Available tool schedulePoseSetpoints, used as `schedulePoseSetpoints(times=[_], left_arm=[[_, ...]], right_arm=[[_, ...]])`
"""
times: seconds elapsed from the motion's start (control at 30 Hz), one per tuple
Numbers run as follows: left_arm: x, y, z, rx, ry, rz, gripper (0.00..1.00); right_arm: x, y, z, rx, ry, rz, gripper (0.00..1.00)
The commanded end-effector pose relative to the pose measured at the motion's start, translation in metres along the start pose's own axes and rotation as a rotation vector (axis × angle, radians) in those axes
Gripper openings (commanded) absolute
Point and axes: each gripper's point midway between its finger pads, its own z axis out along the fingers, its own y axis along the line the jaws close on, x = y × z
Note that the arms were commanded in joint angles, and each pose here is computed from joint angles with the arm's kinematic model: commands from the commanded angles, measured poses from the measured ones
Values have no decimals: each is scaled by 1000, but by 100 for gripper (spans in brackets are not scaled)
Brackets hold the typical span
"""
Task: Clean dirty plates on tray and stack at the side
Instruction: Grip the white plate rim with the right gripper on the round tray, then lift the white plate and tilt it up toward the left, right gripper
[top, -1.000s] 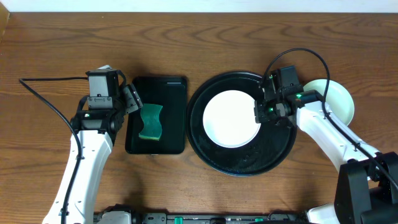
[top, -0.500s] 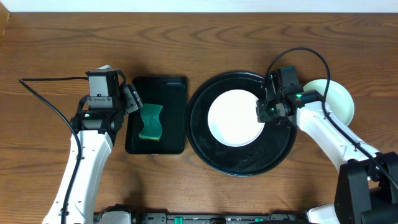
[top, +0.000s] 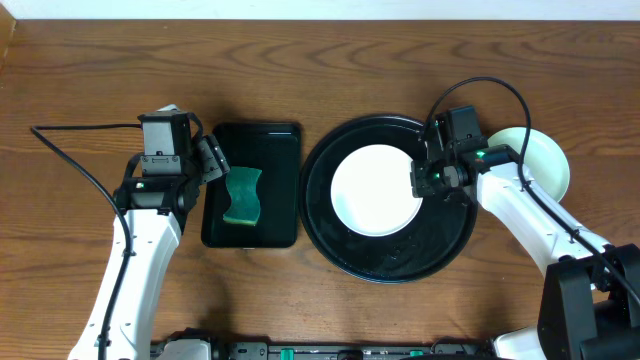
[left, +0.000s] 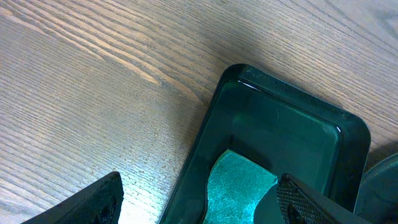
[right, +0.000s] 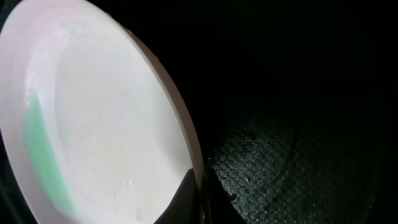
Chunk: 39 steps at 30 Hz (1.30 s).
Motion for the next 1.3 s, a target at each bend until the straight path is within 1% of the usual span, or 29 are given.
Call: schedulePoseSetpoints(times=[0.0, 0.13, 0.27, 0.5, 0.67, 0.9, 1.07, 1.17, 1.27], left_arm=[[-11, 0, -6, -7, -30, -14, 80], [-11, 0, -6, -7, -30, -14, 79], [-11, 0, -6, -7, -30, -14, 79], [-11, 0, -6, -7, -30, -14, 80], [-11, 0, -6, -7, -30, -14, 80], [-11, 0, -6, -7, -30, -14, 80], [-11, 0, -6, -7, -30, -14, 79], [-11, 0, -6, -7, -30, -14, 80], [-11, 0, -6, -7, -30, -14, 80]], right_arm=[[-1, 4, -6, -32, -9, 50, 1], [0, 13, -14, -75, 13, 54, 1], [-4, 15, -25, -68, 24, 83, 1], [-22, 27, -42, -81, -5, 133, 1], [-30, 47, -47, -105, -28, 162, 1], [-44, 73, -51, -48, -118, 170, 1], [-56, 111, -53, -108, -199, 175, 1], [-58, 123, -54, -109, -235, 210, 1], [-62, 140, -56, -119, -284, 196, 1]])
